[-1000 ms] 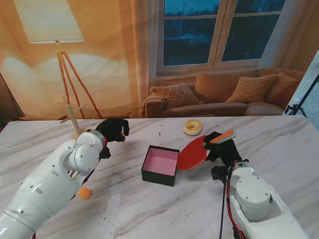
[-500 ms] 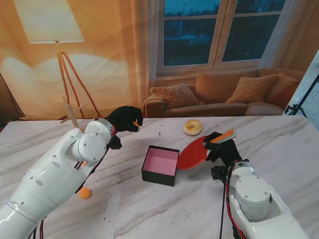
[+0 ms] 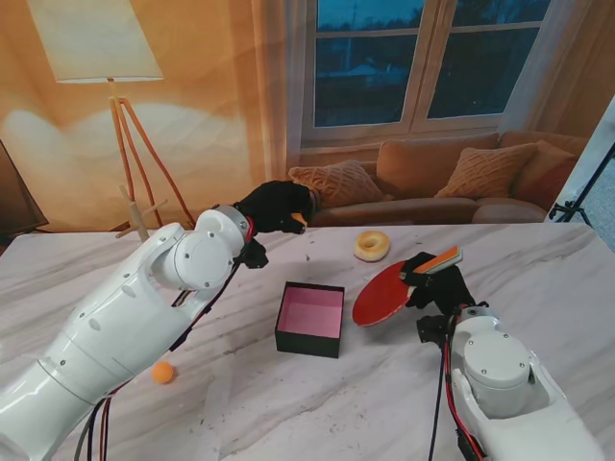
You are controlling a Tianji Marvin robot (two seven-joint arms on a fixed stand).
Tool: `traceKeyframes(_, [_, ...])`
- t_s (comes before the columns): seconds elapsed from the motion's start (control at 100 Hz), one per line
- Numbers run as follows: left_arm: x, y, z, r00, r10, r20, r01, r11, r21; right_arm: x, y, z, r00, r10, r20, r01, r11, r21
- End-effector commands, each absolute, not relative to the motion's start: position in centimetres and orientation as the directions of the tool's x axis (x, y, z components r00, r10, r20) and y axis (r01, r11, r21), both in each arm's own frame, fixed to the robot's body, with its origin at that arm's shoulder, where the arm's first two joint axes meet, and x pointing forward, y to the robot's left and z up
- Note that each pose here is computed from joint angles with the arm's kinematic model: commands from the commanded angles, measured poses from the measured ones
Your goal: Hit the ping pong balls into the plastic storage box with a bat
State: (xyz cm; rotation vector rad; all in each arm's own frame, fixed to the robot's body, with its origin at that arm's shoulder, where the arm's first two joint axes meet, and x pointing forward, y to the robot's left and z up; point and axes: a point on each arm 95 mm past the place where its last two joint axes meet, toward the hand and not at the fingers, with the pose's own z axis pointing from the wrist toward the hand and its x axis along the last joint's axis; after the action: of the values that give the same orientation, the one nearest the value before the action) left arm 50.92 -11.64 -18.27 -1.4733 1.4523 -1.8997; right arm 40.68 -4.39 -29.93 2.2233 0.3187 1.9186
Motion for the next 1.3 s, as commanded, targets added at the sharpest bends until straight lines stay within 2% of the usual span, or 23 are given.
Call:
traceKeyframes(0.0, [50.5, -13.1, -17.1, -0.44, -0.725, 0.53, -0.31, -0.432, -0.847, 40.8, -4.8, -29.6, 0.136, 0.283, 0.949, 0.045, -0.959, 0.28])
traceKeyframes(0.58, [50.2, -16.9, -15.3, -0.488, -0.639, 0.594, -0.355, -0.477, -0.804, 40.8, -5.4, -29.1, 0.094, 0.281, 0.955, 0.138, -0.954, 0.267])
traceKeyframes(1.29, [49.9, -19.4, -15.8, -0.5, -0.582, 0.641, -0.418, -0.487, -0.767, 41.4, -5.3, -29.9, 0.115, 0.273, 0.955, 0.156, -0.955, 0.254])
